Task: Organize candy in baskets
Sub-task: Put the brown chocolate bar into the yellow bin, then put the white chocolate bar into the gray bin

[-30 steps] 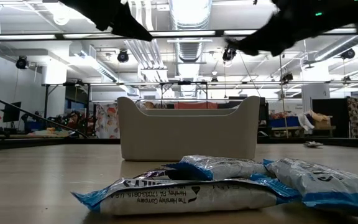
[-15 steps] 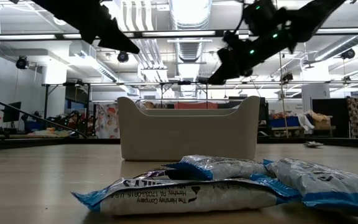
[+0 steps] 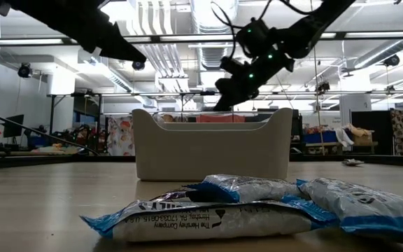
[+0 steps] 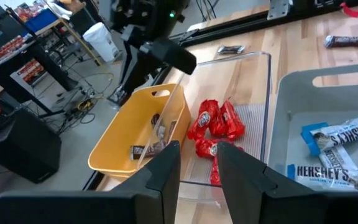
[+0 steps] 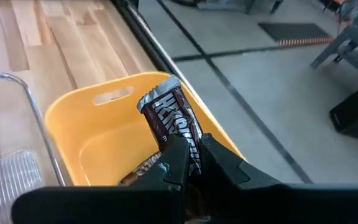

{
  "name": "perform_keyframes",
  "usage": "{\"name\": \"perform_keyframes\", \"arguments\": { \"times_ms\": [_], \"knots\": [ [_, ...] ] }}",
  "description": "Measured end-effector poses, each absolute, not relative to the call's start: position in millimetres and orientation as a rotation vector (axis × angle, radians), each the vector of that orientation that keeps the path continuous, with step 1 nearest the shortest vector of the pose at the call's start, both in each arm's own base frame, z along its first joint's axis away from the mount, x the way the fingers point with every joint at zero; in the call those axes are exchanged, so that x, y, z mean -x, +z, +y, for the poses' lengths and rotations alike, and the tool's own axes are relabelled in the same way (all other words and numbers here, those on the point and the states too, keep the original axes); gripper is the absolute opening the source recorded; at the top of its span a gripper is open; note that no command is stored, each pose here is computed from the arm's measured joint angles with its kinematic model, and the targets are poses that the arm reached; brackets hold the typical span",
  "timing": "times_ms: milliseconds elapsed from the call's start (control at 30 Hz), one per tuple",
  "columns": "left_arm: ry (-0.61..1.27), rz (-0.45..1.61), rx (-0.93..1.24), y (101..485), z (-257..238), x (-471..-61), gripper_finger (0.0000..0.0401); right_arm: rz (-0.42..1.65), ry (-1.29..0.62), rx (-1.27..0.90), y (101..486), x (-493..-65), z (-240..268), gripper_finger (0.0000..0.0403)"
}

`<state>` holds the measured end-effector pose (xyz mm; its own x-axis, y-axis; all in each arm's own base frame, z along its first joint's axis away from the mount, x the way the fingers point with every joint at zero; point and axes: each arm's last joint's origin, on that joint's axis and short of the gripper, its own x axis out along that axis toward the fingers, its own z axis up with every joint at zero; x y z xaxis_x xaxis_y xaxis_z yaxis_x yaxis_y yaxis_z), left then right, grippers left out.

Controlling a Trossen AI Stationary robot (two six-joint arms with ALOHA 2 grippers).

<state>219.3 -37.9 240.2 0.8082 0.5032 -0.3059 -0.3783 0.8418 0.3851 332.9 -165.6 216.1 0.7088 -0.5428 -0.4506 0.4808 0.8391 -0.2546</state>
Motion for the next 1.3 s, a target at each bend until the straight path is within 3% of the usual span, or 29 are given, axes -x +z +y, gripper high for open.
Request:
{"name": "perform_keyframes", "arguments": {
  "times_ms": [333,867,1167,1300],
  "knots": [
    [0.488,0.416,-0.305,238,-38,-220,0.0091,0.59,-0.622,0.052,219,-348,-182,0.0035],
    [0.497,0.412,-0.273,236,-38,-220,0.0091,0.625,-0.617,0.045,225,-343,-179,0.0165],
    [0.504,0.401,-0.235,236,-38,-220,0.0091,0.707,-0.652,-0.102,247,-317,-166,0.0164],
    [0.51,0.394,-0.208,236,-38,-220,0.0091,0.809,-0.768,-0.221,255,-294,-158,0.0155]
  ]
}}
